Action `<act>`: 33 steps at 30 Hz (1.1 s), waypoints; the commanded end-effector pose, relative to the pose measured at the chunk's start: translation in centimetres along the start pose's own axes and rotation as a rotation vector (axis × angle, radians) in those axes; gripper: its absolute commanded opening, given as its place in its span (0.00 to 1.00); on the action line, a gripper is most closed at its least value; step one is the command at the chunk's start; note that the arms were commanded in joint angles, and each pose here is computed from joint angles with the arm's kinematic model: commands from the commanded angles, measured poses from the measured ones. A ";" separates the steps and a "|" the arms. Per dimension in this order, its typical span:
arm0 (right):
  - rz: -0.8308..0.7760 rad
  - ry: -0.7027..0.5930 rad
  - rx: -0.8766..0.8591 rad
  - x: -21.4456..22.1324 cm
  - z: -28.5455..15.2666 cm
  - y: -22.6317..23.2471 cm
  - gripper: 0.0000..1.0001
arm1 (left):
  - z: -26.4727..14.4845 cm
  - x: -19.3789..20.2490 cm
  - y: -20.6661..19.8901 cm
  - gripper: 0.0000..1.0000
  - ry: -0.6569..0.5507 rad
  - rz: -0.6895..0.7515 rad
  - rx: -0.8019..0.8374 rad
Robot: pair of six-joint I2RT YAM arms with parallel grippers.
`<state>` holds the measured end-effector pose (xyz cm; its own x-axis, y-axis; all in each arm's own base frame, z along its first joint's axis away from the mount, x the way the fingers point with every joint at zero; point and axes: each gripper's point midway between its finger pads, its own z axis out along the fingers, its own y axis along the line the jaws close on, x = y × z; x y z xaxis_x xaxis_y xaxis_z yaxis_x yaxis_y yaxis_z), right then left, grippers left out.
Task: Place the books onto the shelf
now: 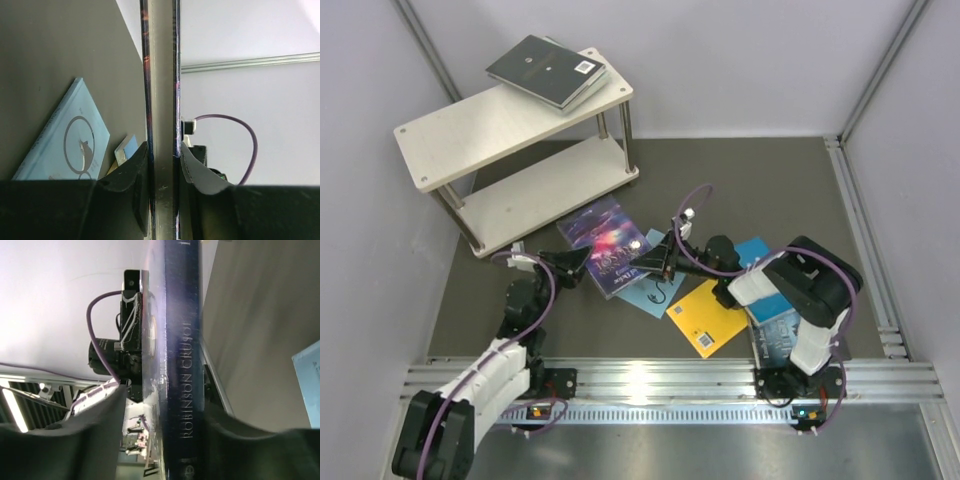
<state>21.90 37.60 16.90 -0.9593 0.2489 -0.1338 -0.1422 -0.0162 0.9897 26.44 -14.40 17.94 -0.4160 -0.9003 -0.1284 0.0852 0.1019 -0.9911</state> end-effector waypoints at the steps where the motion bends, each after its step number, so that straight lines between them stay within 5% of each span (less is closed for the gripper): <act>1: -0.133 -0.028 -0.216 -0.6 1.1 5.7 0.38 | -1.4 -1.2 -2.5 0.00 -0.082 -0.026 0.149; 7: -0.138 -0.079 -0.226 -3.2 2.3 6.4 0.08 | -1.9 -1.8 -1.0 0.00 -0.130 -0.015 0.087; 11: -0.138 -0.123 -0.217 -6.0 3.0 6.0 0.00 | -1.8 -1.8 -1.0 0.02 -0.124 0.032 0.061; 15: -0.164 -0.150 -0.224 -8.7 3.9 6.5 0.00 | -1.6 -1.0 -0.5 0.63 -0.074 0.095 0.040; 16: -0.177 -0.160 -0.223 -9.5 3.9 6.6 0.00 | -1.6 -0.7 -0.2 0.93 -0.059 0.106 0.032; 17: -0.183 -0.165 -0.196 -10.0 4.3 6.0 0.00 | -1.4 -0.5 -1.7 0.99 -0.038 0.129 0.061; 33: -0.276 -0.213 -0.125 -19.5 11.2 5.4 0.00 | -3.7 0.6 1.3 0.99 0.003 0.191 -0.042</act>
<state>41.16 42.61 20.29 -0.8706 0.4234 -0.2506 -0.2651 0.0252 0.9639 23.34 -13.22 18.38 -0.3797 -0.8752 -0.2997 0.1663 0.2541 -0.9528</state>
